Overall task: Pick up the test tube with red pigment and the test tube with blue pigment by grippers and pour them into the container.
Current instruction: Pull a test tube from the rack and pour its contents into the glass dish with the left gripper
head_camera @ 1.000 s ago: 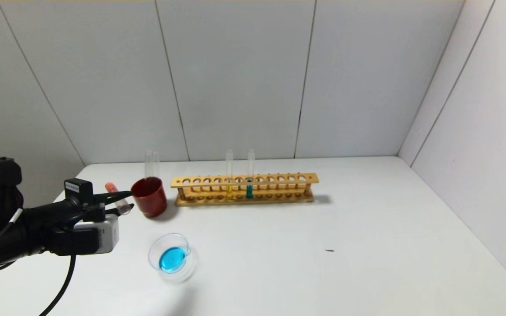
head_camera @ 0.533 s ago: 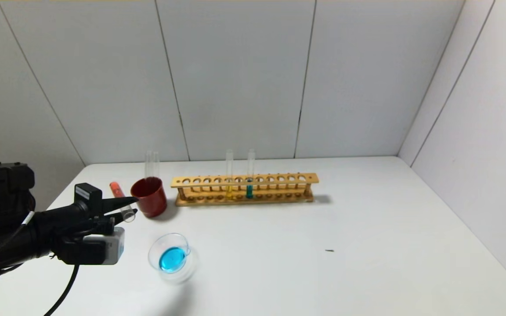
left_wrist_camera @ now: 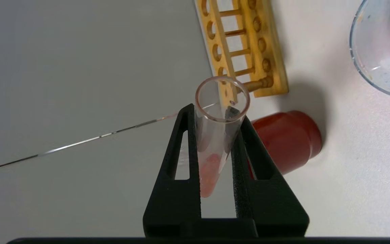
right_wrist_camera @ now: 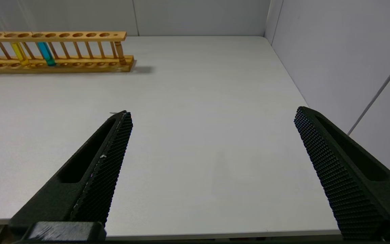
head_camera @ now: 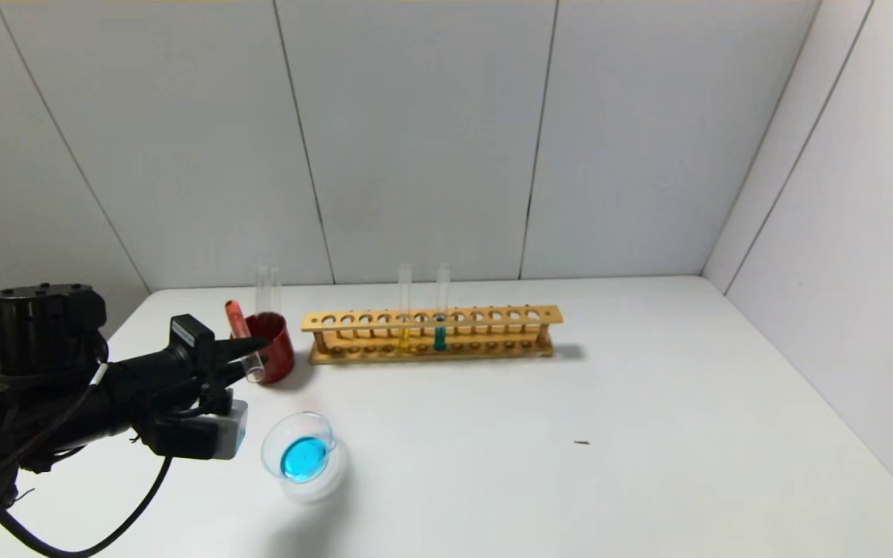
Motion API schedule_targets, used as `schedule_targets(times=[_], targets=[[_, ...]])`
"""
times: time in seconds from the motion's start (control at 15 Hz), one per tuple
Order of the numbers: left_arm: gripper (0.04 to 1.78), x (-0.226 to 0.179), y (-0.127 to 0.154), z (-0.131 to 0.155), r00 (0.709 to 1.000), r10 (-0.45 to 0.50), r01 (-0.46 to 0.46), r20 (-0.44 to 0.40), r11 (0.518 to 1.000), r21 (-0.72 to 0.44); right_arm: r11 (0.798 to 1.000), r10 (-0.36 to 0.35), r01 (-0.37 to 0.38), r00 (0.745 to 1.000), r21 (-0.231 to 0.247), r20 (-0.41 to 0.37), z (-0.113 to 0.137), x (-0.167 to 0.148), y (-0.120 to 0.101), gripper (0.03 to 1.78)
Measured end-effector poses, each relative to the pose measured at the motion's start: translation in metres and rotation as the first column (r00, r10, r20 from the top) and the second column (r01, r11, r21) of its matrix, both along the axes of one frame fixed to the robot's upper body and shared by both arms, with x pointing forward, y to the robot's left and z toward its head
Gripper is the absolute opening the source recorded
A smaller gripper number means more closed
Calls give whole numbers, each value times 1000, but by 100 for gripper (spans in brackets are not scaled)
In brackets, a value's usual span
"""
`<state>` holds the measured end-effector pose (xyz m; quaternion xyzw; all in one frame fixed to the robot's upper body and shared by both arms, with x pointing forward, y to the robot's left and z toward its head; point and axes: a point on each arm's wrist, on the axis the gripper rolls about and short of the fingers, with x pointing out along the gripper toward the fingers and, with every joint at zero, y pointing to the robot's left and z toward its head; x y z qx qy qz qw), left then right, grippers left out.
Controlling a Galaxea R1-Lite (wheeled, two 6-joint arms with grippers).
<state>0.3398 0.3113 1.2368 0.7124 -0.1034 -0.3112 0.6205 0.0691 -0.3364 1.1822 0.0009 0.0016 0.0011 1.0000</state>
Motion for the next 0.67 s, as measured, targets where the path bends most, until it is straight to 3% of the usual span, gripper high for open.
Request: schedule_targets(times=[0.4, 0.67], targets=[[31, 6, -2, -8, 1000, -26, 26, -9, 999, 30, 1000, 0, 0, 1000, 0, 0, 0, 0, 0, 175], [31, 12, -3, -4, 997, -58, 55, 41, 995, 79, 1000, 0, 0, 1000, 0, 0, 0, 0, 0, 175]])
